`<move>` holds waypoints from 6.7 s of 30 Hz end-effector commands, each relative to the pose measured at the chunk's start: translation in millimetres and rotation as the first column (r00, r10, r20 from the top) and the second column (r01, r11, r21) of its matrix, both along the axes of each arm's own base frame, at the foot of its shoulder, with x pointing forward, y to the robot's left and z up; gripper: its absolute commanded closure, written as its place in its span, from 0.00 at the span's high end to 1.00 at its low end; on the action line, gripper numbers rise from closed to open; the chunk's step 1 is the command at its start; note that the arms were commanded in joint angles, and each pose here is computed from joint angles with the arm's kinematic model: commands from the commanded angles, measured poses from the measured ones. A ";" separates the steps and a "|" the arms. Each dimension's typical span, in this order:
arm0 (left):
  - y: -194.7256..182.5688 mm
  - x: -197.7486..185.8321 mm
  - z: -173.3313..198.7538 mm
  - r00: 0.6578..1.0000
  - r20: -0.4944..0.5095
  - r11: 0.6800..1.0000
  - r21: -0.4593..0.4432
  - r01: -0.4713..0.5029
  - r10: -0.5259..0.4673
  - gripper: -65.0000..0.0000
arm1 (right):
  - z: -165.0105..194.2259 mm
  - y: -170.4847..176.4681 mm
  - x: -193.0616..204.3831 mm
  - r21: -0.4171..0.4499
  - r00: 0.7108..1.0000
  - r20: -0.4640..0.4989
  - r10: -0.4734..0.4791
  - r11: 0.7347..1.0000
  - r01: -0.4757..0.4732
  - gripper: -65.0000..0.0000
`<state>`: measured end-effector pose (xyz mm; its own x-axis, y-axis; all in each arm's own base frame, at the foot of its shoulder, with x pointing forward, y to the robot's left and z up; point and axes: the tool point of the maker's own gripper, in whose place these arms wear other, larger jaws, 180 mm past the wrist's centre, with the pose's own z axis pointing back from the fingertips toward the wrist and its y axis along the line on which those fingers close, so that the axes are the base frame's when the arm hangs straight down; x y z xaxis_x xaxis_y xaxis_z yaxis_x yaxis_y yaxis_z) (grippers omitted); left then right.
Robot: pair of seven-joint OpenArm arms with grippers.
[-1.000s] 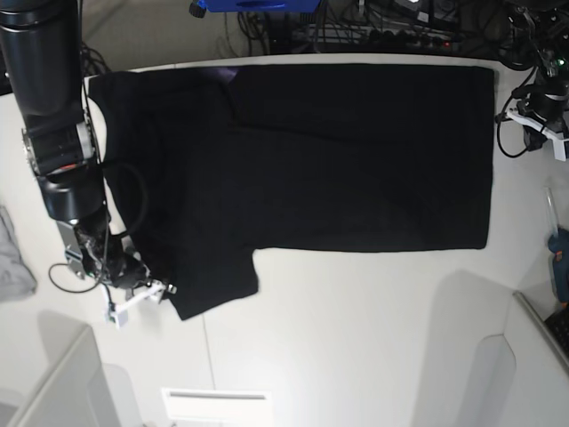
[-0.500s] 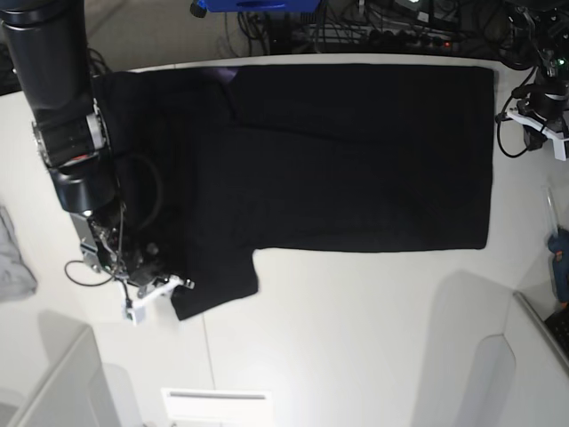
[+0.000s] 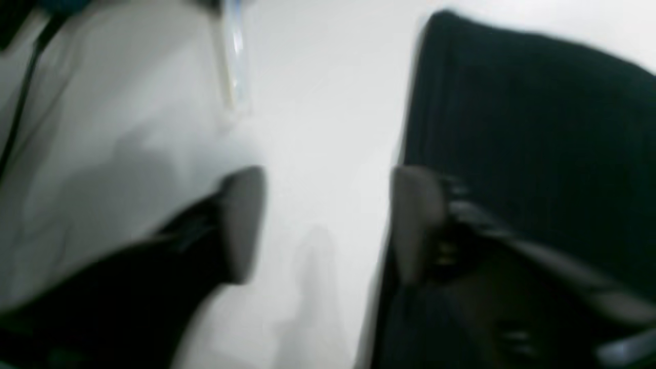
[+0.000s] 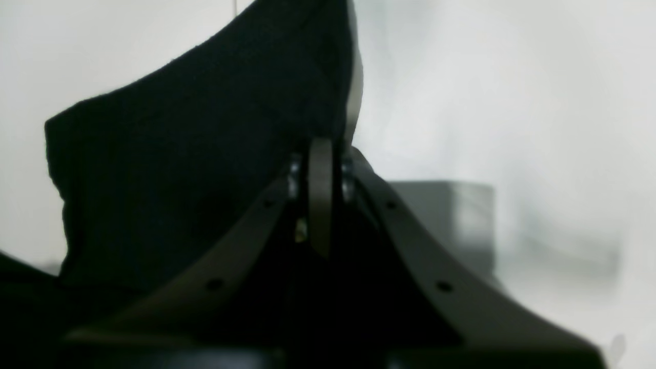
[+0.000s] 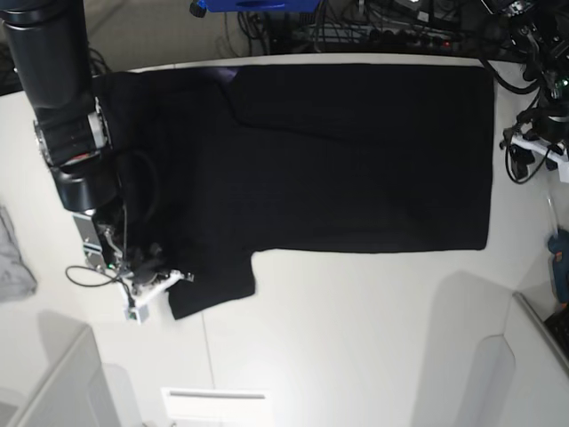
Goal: Fold the T-shirt properly
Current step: 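Reach the right gripper to the shirt's hem corner and grasp it, then reach the left gripper to the hem corner and grasp it, then lift the hem with both grippers and fold it toward the collar, then release the hem onto the folded shirt with both grippers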
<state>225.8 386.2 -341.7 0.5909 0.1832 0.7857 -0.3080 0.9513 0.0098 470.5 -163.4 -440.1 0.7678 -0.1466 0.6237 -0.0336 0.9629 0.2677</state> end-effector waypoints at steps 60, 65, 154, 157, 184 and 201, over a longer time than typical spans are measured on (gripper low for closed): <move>-45.4 172.2 -64.9 0.987 -0.049 0.975 -0.171 0.140 -0.151 0.00 | 10.7 -5.7 2.1 -0.022 0.998 0.051 0.023 1.000 -0.022 0.00; -42.9 170.9 -39.8 0.985 0.007 0.980 -0.093 0.174 -0.174 0.00 | 21.9 6.4 2.4 -0.016 0.993 0.102 0.060 0.998 -0.059 0.00; -67.8 -12.2 19.6 0.948 -0.126 0.955 0.021 0.296 -0.291 0.00 | 116.6 -27.5 -212.5 0.087 0.960 0.245 -0.138 0.989 0.120 0.00; -68.3 -16.2 16.8 0.946 -0.137 0.955 0.017 0.298 -0.293 0.00 | 109.8 -21.8 -222.3 0.100 0.968 0.210 -0.140 0.988 0.121 0.00; -68.6 -53.2 -3.6 0.925 -0.242 0.953 -0.010 0.301 -0.295 0.00 | 81.0 -36.8 -275.3 0.078 0.973 0.082 -0.214 0.975 0.208 0.00; -65.4 -55.3 -4.8 0.924 -0.253 0.956 -0.008 0.293 -0.285 0.21 | 54.6 -40.8 -301.5 0.069 0.969 -0.025 -0.244 0.967 0.245 0.32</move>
